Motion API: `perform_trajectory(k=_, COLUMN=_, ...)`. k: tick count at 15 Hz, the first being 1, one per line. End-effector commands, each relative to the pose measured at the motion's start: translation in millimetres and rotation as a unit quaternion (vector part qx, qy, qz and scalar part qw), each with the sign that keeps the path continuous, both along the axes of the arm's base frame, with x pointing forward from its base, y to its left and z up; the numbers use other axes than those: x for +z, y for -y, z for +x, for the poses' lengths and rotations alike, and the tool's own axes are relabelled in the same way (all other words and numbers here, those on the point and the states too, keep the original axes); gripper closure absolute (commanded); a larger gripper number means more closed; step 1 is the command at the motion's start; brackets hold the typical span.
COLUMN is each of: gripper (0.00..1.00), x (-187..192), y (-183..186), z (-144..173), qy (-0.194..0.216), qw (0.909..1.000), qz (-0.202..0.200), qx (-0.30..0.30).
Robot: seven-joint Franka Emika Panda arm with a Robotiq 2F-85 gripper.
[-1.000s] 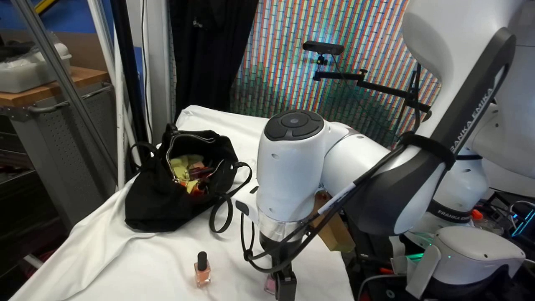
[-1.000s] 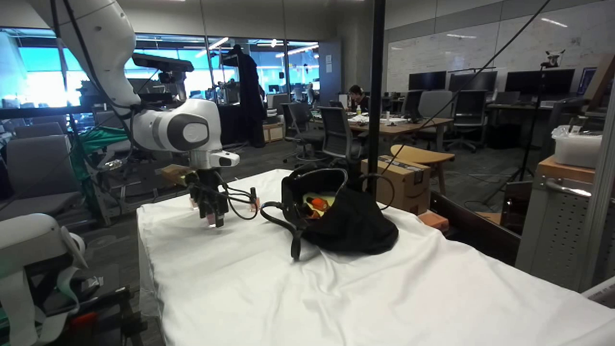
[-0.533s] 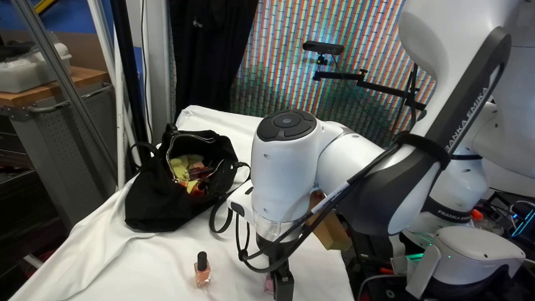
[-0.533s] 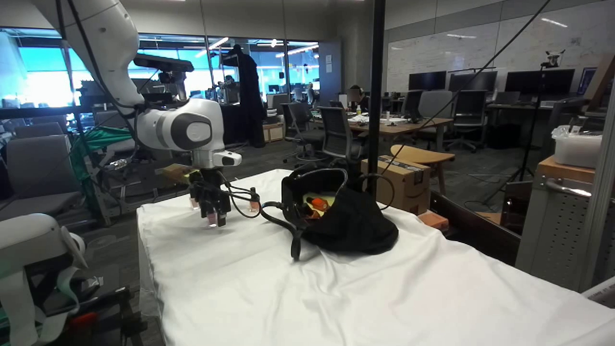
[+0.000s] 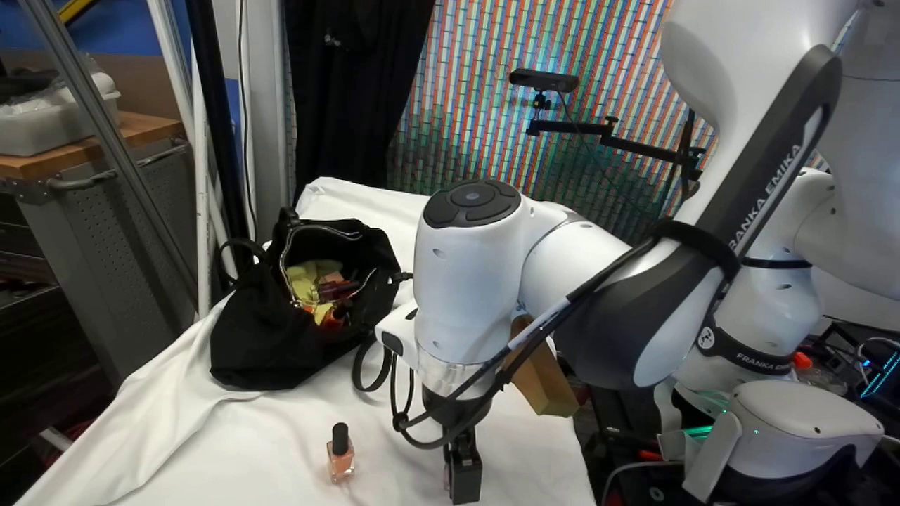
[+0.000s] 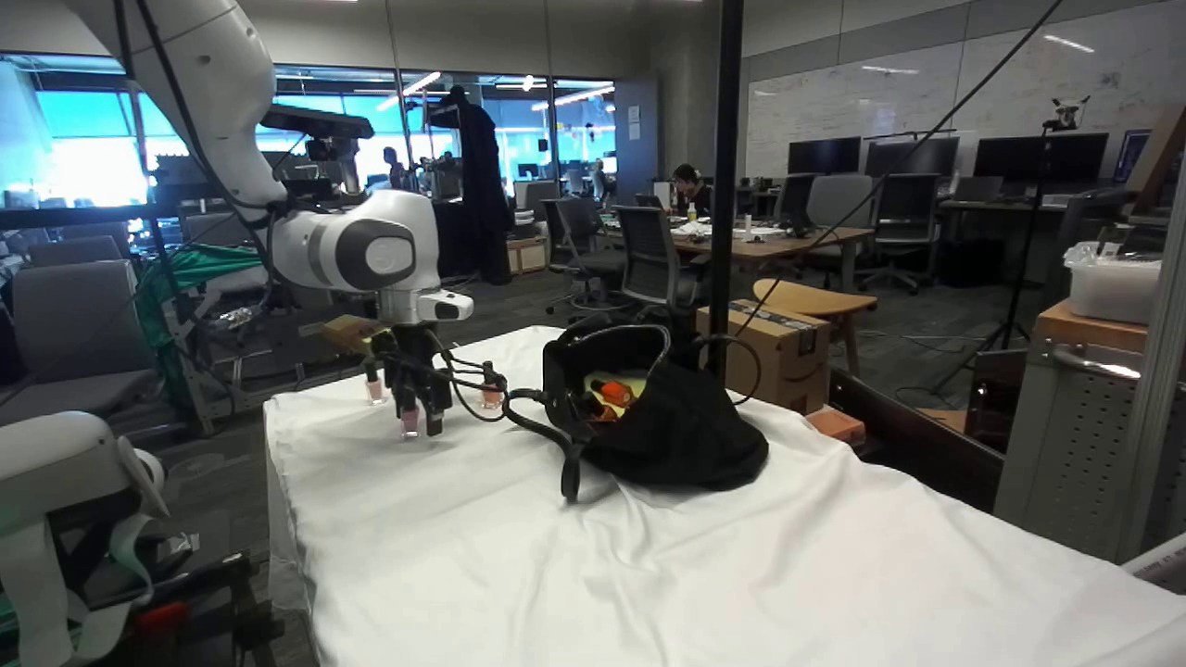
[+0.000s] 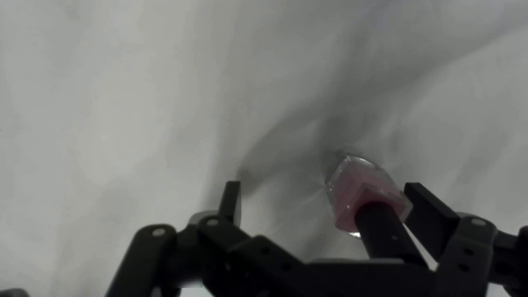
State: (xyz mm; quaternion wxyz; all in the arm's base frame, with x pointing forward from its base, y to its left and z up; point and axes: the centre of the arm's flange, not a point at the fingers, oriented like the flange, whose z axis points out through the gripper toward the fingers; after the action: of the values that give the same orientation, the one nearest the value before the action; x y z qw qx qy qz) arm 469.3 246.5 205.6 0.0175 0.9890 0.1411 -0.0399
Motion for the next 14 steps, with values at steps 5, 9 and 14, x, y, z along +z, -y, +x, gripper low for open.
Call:
perform_trajectory(k=5, gripper=0.24, x=-6.0, y=2.8, z=-0.6, qy=0.009, qw=0.9998, qz=0.009, qx=-0.018)
perform_trajectory(k=9, gripper=0.56, x=-7.4, y=3.7, z=-1.6, qy=0.026, qw=0.9992, qz=0.016, qx=-0.024)
perform_trajectory(k=14, gripper=0.84, x=-3.9, y=5.6, z=-2.5, qy=0.015, qw=0.9997, qz=0.011, qx=-0.017)
